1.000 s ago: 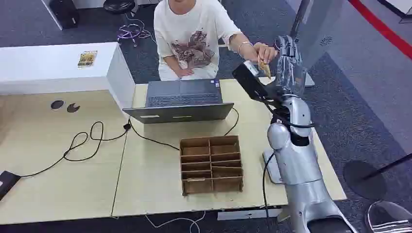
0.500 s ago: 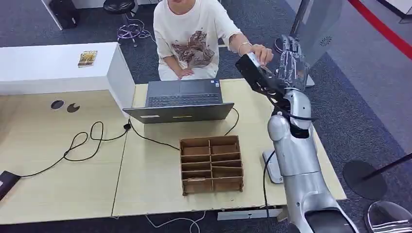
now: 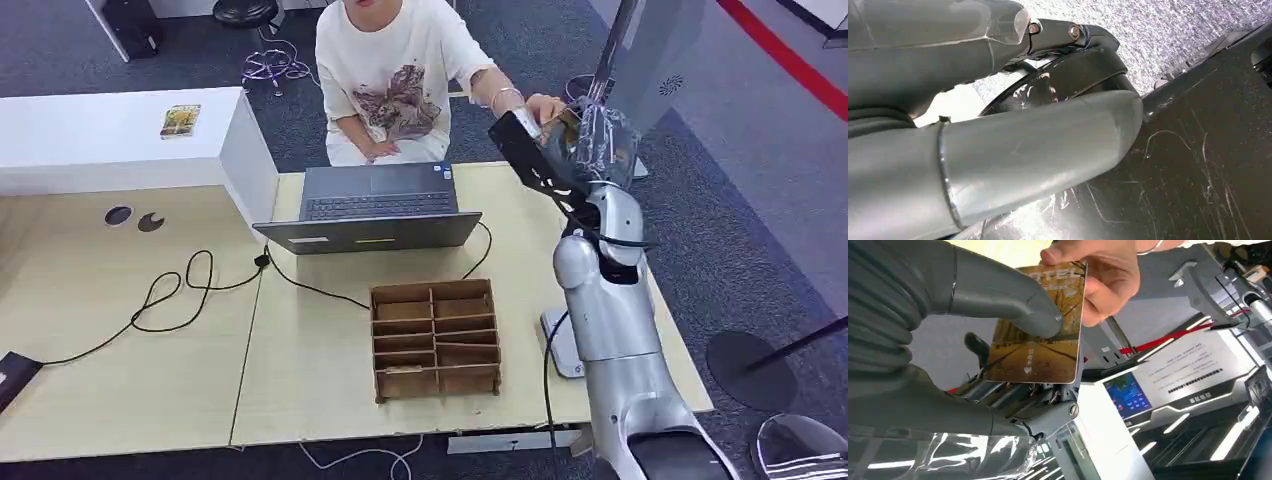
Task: Pass the card to the sensor for recognition and then transmit it.
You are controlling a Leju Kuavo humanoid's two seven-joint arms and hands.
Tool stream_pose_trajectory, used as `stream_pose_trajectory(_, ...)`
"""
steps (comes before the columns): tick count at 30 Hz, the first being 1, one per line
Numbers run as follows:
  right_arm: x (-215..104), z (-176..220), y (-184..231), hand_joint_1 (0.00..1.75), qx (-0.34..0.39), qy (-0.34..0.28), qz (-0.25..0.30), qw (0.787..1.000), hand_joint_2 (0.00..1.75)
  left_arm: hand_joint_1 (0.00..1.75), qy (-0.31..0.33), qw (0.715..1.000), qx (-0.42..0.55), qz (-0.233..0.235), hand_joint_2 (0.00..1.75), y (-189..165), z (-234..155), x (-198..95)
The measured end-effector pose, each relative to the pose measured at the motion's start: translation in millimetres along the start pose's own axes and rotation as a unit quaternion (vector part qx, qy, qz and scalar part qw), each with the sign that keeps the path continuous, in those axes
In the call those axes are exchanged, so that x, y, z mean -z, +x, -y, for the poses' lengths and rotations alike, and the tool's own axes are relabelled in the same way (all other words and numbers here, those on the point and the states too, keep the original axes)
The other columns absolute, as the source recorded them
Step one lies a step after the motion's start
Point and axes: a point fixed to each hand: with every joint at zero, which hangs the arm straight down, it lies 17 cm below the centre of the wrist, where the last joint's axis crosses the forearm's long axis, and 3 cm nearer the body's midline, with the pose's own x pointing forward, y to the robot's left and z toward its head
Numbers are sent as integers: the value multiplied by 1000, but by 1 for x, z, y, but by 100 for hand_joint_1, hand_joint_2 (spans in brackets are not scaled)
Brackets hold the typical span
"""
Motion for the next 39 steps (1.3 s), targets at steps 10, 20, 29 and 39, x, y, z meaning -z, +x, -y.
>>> stream_pose_trajectory(10,-4,14,18,175,74,-16,32,997,175,0,1,1000,-7,1,0,1,0,0)
stream_pose_trajectory(20,-22,3,15,175,247,30,60,967,175,0,3,1000,-29,4,0,1,-1,0)
stream_pose_trajectory(29,-65,-15,-43,175,373,71,79,922,175,0,6,998,-59,13,0,1,-2,0)
stream_pose_trajectory(39,-156,-22,-125,175,471,134,86,868,175,0,11,996,-83,18,0,1,-4,0)
